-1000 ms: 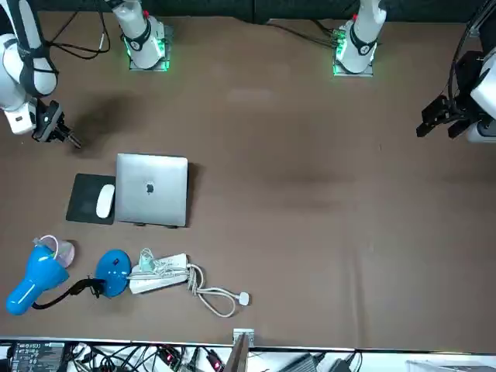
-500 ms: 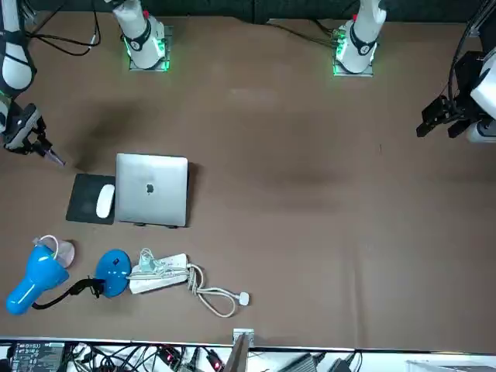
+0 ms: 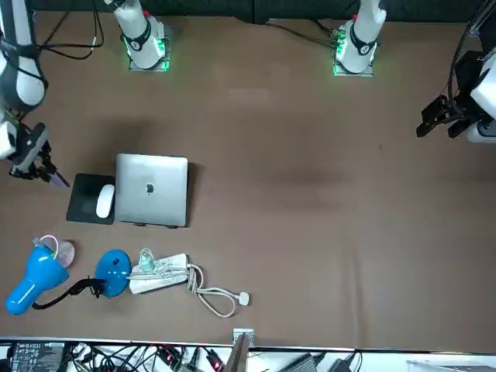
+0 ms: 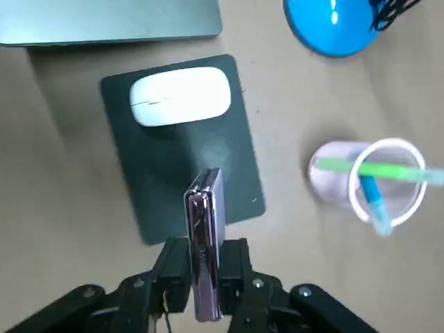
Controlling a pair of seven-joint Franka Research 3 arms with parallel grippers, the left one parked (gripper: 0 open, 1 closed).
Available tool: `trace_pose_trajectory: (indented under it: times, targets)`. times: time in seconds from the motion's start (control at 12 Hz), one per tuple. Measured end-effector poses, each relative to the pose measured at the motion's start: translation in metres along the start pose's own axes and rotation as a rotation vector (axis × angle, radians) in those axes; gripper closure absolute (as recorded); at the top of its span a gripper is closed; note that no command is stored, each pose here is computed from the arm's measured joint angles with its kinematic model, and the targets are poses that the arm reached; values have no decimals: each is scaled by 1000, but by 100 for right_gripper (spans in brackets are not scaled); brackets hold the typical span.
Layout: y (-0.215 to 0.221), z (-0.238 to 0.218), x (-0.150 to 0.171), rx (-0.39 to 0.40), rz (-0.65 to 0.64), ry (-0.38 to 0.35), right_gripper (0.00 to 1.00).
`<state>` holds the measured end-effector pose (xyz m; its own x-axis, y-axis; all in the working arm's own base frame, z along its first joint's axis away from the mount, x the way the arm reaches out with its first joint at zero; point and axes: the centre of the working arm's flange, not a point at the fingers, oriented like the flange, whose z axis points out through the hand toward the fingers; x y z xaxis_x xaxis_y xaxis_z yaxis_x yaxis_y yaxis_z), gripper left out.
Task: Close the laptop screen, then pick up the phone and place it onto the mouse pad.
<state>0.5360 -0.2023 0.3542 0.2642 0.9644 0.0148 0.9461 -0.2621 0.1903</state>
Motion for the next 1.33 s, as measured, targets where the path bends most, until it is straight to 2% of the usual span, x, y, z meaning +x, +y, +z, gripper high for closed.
trace_pose_trajectory:
  times: [0.33, 0.75, 1.08, 1.33]
  targets:
    - [11, 44, 10, -17, -35, -21, 76]
    - [18, 68, 24, -75, -70, -37, 76]
    - [14, 93, 24, -68, -74, -47, 76]
    - [15, 104, 28, -99, -83, -53, 76]
